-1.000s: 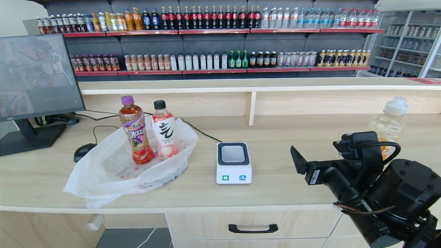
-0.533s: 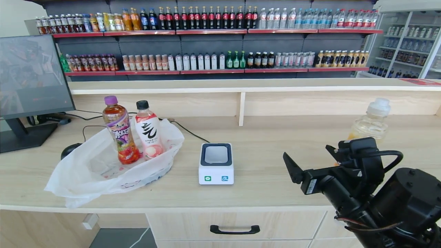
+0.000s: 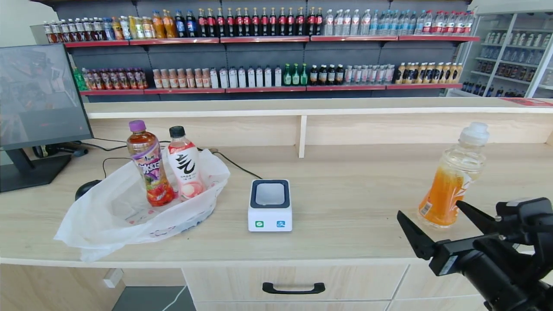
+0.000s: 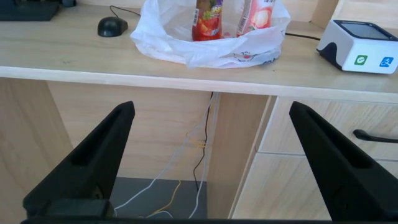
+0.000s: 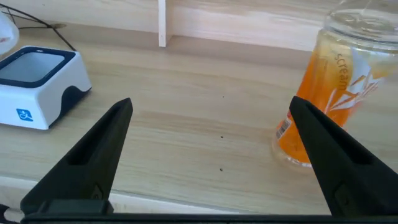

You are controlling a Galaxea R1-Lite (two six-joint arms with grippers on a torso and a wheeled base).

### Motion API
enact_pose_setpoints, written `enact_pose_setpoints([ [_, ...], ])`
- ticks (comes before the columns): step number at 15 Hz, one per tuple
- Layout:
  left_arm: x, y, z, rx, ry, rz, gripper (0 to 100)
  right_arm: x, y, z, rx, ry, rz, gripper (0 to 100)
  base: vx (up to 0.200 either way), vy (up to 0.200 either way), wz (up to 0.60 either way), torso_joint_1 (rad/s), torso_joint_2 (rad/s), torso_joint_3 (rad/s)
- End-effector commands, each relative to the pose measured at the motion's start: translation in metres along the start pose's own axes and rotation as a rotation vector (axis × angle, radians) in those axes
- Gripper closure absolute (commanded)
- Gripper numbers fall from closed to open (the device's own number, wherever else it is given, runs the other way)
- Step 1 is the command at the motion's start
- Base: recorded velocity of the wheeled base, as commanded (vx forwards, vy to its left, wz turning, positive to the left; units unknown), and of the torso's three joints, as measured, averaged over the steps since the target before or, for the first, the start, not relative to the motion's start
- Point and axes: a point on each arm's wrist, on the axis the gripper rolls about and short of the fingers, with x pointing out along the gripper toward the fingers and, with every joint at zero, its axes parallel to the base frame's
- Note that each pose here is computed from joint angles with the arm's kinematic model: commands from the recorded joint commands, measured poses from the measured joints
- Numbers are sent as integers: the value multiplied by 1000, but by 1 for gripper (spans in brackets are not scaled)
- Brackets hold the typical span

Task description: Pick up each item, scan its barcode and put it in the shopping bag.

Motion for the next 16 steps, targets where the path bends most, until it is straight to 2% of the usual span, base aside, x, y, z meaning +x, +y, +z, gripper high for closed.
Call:
enact_pose_setpoints([
  [1,0,0,0,0,2,2,0,-8,-14,8,30,-42,-49,0,0,0,0,0,0,0],
  [7,0,0,0,-9,0,3,0,11,-18,1,35,-9,-101,0,0,0,0,0,0,0],
  [13,0,0,0,-3,0,2,0,17,-29,-5,84,6,-32,0,0,0,0,0,0,0],
  [16,0,0,0,-5,0,2,0,16,-29,-5,88,7,-32,0,0,-200,0,-4,4,-2],
])
